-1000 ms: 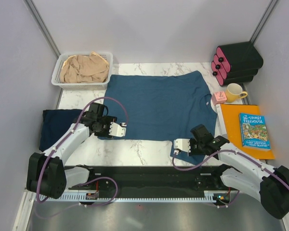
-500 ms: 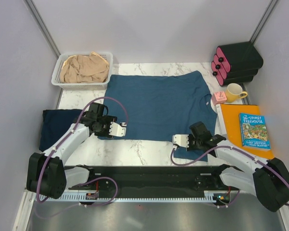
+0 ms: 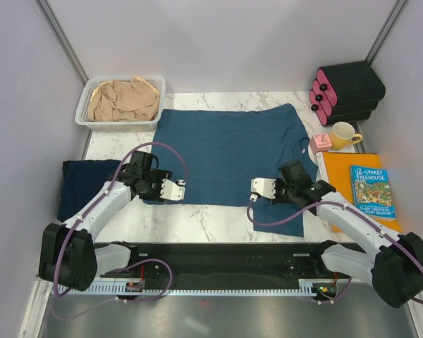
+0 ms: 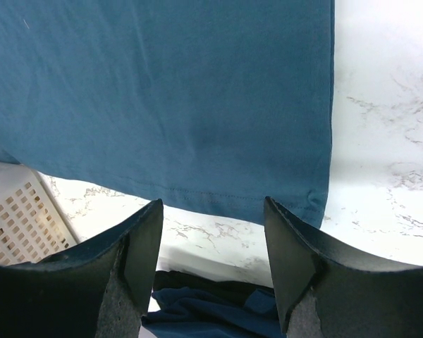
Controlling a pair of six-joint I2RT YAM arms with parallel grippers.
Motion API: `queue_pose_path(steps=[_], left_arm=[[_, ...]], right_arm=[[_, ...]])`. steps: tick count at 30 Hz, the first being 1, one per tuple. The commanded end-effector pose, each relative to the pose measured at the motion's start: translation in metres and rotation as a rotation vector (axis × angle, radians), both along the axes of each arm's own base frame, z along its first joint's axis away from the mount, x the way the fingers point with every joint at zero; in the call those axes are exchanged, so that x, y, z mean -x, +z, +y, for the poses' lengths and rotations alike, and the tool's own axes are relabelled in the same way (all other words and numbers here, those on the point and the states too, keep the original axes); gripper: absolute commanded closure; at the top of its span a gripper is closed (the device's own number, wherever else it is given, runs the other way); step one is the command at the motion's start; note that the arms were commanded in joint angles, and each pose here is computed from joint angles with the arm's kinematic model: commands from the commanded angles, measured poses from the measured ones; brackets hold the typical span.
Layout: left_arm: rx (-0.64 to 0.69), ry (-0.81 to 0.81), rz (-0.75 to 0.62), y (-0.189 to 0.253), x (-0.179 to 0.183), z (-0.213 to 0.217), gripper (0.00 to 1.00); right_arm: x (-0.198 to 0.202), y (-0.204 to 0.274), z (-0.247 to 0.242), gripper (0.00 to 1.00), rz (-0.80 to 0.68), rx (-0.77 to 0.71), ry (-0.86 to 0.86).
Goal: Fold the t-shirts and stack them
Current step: Grap the side of the flattened tshirt closest away from the robot with both arms
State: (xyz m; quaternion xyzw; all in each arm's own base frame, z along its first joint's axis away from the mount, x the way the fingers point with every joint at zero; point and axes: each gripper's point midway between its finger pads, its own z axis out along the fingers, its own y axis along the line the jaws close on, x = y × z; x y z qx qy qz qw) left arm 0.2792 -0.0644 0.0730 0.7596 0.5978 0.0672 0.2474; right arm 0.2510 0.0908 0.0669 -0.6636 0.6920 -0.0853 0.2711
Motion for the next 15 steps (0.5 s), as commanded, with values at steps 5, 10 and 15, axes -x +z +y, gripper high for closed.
queue_pose_path(steps=[5, 10, 15], left_arm=[[0.046, -0.007, -0.031, 0.007, -0.006, -0.009, 0.34], [0.040, -0.009, -0.044, 0.010, -0.010, -0.009, 0.34], [0.032, -0.007, -0.053, 0.013, -0.013, -0.008, 0.34]], right_arm=[[0.050, 0.025, 0.004, 0.61, 0.210, -0.006, 0.160], [0.099, 0.013, -0.007, 0.59, 0.425, 0.048, 0.278], [0.114, -0.005, -0.017, 0.55, 0.474, 0.102, 0.329]])
